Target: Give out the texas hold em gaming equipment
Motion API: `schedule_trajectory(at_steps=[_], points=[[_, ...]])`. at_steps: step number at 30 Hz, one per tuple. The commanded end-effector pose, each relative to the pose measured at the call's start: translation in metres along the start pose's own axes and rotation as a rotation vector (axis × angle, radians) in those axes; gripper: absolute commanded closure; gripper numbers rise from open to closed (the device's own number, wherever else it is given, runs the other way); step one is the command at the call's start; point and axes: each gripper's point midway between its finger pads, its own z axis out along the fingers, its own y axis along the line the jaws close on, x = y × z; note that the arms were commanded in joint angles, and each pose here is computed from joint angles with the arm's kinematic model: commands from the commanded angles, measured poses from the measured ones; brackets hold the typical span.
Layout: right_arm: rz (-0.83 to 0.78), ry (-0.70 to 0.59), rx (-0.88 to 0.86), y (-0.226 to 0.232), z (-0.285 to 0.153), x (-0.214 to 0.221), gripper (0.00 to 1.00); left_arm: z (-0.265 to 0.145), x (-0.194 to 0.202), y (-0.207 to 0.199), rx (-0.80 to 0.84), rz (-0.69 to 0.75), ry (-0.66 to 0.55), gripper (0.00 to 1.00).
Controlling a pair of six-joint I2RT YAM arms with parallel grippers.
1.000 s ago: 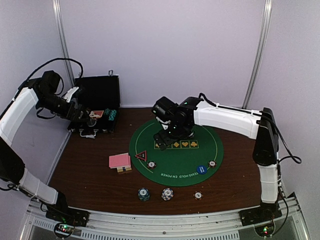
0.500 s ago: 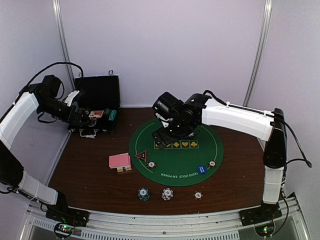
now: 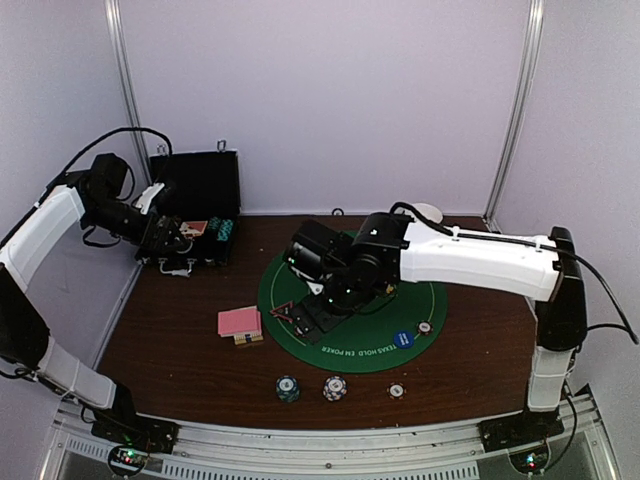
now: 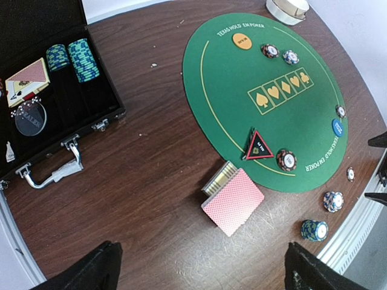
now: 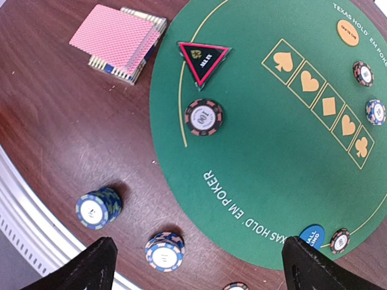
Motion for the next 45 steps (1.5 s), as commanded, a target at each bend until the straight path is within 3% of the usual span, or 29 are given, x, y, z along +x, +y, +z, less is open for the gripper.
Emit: schedule_trajectory(at_steps=[1, 28, 45], points=[[0.016, -0.012, -0.004, 0.001, -0.018, 0.003, 0.01, -0.006, -0.008, -0.005, -0.011, 0.049, -0.037, 0.02], [-0.097, 0.024, -0.044, 0.015, -0.009, 0.016, 0.00, -0.002, 0.013, -0.009, -0.001, 0.045, 0.013, 0.03], [-0.065, 0.009, -0.039, 0.006, -0.021, 0.017, 0.01, -0.031, 0.014, -0.034, 0.020, 0.095, -0.017, 0.02]])
